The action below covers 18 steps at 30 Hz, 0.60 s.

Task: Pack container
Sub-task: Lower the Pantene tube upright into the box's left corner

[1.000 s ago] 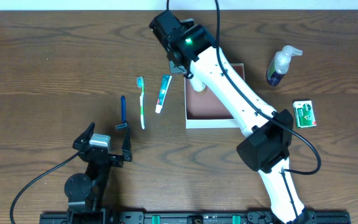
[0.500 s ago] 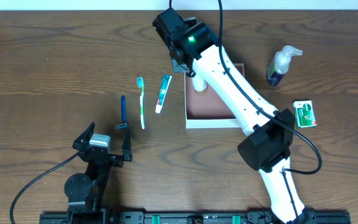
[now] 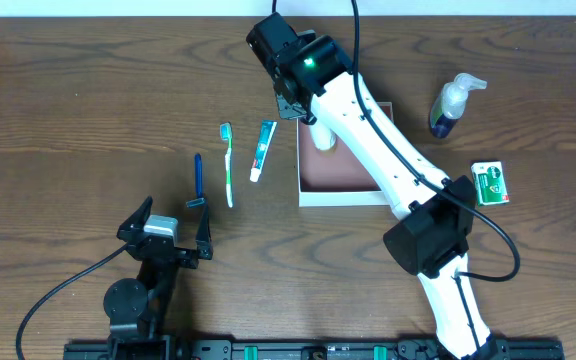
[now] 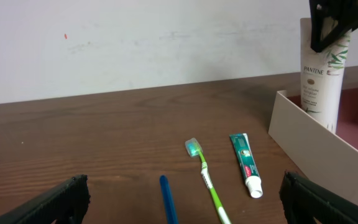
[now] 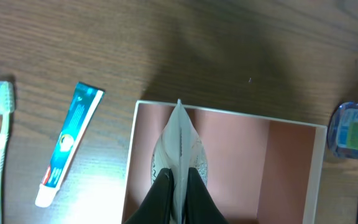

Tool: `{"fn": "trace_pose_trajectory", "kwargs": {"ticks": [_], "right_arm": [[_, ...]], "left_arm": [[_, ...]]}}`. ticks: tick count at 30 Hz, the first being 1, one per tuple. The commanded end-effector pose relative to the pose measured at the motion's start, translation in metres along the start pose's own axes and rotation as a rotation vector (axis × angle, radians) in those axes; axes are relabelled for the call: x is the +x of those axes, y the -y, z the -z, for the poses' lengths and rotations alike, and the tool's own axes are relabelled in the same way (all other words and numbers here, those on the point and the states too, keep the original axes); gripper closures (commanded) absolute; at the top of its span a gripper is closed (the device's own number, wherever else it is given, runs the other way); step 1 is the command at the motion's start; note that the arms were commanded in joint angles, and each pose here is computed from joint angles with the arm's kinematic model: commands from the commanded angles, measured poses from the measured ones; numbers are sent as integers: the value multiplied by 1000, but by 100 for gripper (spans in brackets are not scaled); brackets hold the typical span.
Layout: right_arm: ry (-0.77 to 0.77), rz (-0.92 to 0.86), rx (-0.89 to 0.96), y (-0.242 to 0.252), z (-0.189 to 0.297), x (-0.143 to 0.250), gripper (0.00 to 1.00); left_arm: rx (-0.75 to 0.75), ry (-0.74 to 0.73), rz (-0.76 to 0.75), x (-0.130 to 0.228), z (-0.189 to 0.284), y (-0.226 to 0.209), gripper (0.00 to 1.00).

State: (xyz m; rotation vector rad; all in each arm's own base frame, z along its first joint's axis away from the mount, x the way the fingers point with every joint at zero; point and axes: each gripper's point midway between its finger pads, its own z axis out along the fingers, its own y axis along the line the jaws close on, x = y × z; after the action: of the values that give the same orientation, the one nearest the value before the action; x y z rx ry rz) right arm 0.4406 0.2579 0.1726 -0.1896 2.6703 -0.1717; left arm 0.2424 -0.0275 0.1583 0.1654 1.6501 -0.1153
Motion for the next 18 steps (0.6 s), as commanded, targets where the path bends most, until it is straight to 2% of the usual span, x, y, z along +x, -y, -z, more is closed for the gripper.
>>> {"fn": "trace_pose_trajectory", "kwargs": {"ticks": [1, 7, 18], "right_arm": [[64, -9, -61, 7, 39, -12, 99], [49, -1, -95, 2, 40, -10, 99], [25, -43, -64, 29, 31, -13, 99]], "left_arm": [[14, -44, 0, 16, -1, 2, 2], [14, -44, 1, 16, -1, 2, 2], [14, -44, 0, 16, -1, 2, 2]]}}
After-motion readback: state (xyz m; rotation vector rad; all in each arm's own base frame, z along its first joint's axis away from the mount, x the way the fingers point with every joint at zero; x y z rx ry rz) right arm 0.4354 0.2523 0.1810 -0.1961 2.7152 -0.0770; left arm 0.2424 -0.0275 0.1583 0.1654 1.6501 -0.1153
